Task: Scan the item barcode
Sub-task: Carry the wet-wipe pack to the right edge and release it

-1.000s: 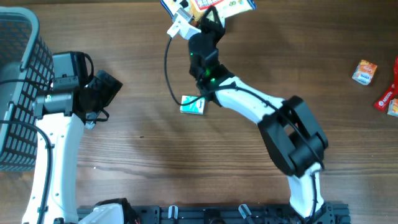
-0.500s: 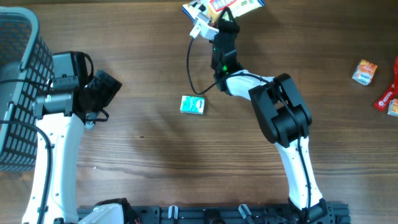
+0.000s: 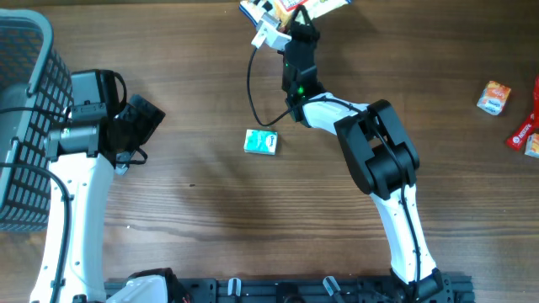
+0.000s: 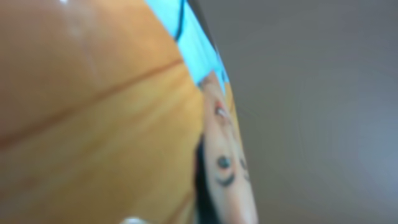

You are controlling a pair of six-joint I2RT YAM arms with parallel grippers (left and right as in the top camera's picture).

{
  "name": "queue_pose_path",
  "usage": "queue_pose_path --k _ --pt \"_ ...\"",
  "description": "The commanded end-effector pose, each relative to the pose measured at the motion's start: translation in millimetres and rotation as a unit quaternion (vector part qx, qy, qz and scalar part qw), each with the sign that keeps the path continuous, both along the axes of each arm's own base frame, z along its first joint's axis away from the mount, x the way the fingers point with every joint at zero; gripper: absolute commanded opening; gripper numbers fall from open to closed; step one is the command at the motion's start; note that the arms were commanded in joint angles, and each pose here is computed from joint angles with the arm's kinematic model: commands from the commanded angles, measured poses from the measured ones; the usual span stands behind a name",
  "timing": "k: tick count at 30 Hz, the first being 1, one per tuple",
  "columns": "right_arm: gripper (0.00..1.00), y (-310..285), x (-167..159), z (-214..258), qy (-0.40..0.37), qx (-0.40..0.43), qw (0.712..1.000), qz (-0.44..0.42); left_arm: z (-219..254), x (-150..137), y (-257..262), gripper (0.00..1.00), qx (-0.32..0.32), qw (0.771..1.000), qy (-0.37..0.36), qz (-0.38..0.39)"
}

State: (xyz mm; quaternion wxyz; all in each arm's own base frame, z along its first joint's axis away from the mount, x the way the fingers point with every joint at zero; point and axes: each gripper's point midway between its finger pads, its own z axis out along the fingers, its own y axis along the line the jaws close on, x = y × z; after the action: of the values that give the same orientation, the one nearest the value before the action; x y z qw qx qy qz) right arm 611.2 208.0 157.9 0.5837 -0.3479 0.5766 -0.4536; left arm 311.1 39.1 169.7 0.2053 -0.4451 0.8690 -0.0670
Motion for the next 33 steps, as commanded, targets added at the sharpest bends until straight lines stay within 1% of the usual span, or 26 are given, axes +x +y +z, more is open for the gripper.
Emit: queue_pose_path --k 1,3,6,8,10,13,14,17,19,23,27,30,31,33 --pt "0.04 -29.7 5.0 26.7 -0.027 0.034 0.998 -0.053 10.9 3.3 4.9 1.0 0.016 1.0 -0.015 -0.004" --pt "0.04 -51.0 7.1 39.7 -0.032 0.024 0.996 -0.08 10.5 3.2 5.8 1.0 0.018 1.0 -0.014 -0.003" --pt "0.04 -98.6 9.0 52.8 -0.037 0.015 0.989 -0.144 8.8 3.4 5.7 1.0 0.018 1.0 -0.011 -0.003" --pt "0.04 -149.9 6.5 55.3 -0.04 0.024 0.975 -0.217 6.3 3.1 5.6 1.0 0.017 1.0 -0.006 -0.004" --pt "0.04 -215.9 -3.2 51.6 -0.039 0.038 0.949 -0.31 2.3 2.5 5.6 1.0 0.016 1.0 0.003 -0.004" --pt "0.04 -300.9 -29.1 45.0 -0.054 0.081 0.897 -0.431 -4.1 1.4 5.4 1.0 0.014 1.0 0.016 -0.004" --pt "0.04 -358.3 -53.5 35.9 -0.055 0.096 0.853 -0.51 -8.3 1.2 5.4 1.0 0.013 1.0 0.025 -0.004" --pt "0.04 -412.6 -79.4 18.9 -0.039 0.1 0.809 -0.578 -12.5 2.0 5.4 1.0 0.011 0.999 0.032 -0.003" --pt "0.04 -446.6 -97.8 -0.7 -0.02 0.103 0.783 -0.613 -14.5 2.3 5.1 1.0 0.01 0.999 0.035 -0.003" --pt "0.04 -488.8 -125.9 -36.2 0.023 0.112 0.753 -0.648 -14.8 2.5 5.1 1.0 0.011 0.999 0.035 -0.003" --pt "0.04 -515.2 -145.0 -45.3 0.028 0.121 0.733 -0.669 -14.7 2.7 5.3 1.0 0.011 0.999 0.035 -0.003" --pt "0.05 -528.6 -152.8 -45.3 0.026 0.123 0.725 -0.677 -14.8 2.7 5.3 1.0 0.011 0.999 0.035 -0.003" --pt "0.15 -531.8 -154.3 -45.9 0.026 0.124 0.724 -0.678 -14.8 2.7 5.3 1.0 0.011 0.999 0.035 -0.003" --pt "0.47 -534.4 -155.9 -46.0 0.026 0.125 0.722 -0.68 -14.8 2.7 5.3 1.0 0.011 0.999 0.035 -0.003"
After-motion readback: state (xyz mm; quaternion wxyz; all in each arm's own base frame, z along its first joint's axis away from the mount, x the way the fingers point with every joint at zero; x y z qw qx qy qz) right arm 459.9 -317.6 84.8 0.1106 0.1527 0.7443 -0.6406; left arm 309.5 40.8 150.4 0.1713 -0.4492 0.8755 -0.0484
